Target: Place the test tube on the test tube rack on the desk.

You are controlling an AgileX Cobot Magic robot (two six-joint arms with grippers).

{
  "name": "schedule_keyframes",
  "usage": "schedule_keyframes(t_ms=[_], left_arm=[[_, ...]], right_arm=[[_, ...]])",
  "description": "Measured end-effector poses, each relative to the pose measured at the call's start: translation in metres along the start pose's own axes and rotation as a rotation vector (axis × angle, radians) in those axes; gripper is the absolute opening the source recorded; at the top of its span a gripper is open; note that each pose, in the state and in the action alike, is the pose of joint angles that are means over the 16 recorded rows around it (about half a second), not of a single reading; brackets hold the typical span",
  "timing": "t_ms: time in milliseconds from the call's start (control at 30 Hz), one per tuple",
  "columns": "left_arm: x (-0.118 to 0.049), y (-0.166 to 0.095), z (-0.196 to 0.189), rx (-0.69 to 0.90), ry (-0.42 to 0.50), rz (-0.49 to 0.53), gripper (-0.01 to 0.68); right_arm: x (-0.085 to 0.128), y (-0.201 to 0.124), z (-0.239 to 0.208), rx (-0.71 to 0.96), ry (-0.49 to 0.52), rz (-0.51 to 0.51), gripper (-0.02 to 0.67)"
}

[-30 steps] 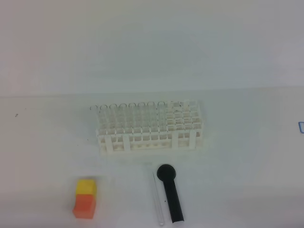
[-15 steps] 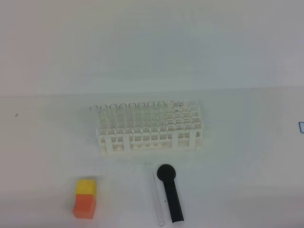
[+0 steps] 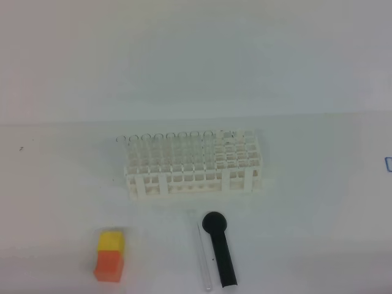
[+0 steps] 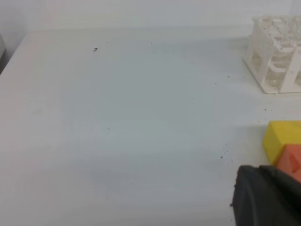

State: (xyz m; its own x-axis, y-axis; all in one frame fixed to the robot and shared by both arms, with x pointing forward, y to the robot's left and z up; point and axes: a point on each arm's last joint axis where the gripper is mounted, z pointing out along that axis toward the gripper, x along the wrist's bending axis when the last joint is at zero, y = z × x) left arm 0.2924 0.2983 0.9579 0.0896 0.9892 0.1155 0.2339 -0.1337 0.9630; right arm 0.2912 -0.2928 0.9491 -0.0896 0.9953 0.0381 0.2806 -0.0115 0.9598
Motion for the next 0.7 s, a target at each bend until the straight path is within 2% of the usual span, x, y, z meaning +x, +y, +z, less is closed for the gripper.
schedule_keyframes(t_ms=[700], left_arm=[[0.0008, 0.003, 0.0, -0.032, 0.009, 0.016, -0.001]], right_arm=[[0.0, 0.0007, 0.0001, -0.009, 0.0, 0.0, -0.001]])
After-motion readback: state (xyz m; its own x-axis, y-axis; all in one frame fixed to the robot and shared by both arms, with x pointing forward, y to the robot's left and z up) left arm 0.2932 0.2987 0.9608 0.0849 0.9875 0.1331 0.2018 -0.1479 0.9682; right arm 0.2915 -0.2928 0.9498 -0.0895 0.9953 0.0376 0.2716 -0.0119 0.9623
